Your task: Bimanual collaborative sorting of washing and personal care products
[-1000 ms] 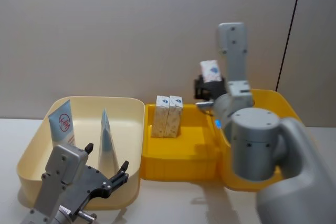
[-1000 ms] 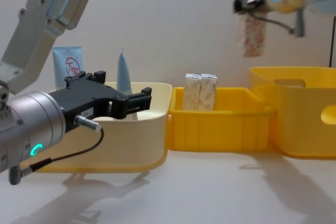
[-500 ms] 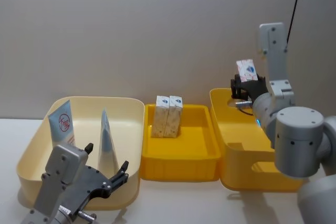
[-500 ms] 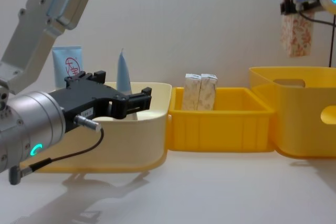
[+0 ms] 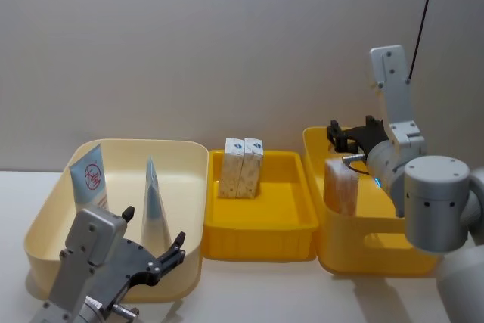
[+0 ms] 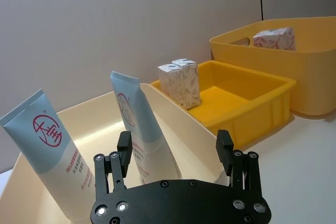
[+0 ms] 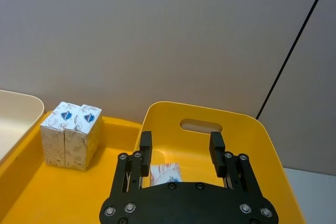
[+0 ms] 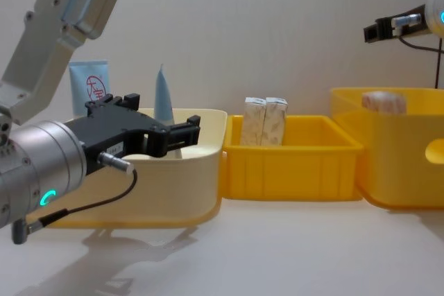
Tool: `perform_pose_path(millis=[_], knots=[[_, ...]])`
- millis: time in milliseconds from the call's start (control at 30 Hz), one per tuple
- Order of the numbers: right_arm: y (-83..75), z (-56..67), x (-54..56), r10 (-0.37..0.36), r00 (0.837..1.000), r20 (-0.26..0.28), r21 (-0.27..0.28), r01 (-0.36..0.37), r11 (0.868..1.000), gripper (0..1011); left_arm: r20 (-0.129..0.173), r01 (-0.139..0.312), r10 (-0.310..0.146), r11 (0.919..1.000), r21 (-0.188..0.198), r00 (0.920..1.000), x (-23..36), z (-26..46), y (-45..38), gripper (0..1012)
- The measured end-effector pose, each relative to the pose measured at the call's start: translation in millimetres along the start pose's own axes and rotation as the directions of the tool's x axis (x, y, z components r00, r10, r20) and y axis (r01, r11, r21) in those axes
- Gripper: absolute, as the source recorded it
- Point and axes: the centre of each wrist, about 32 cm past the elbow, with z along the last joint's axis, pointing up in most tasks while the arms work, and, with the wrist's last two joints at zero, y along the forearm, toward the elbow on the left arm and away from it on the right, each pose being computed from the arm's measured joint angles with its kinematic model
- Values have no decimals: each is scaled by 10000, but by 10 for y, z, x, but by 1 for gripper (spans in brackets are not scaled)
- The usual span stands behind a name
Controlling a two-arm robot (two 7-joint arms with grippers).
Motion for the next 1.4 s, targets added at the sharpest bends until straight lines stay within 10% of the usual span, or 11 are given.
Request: perform_pose_path(millis=[433,1400], knots=[[54,-41,51,149,9999,80,-152,-148,9998,996,0,0,0,10000,1,10000,0,0,0,1000],[78,-59,77,223,9997,113,-217,-220,9995,1001,9,-114,114,9996,272,9999,108,-6,-194,999]])
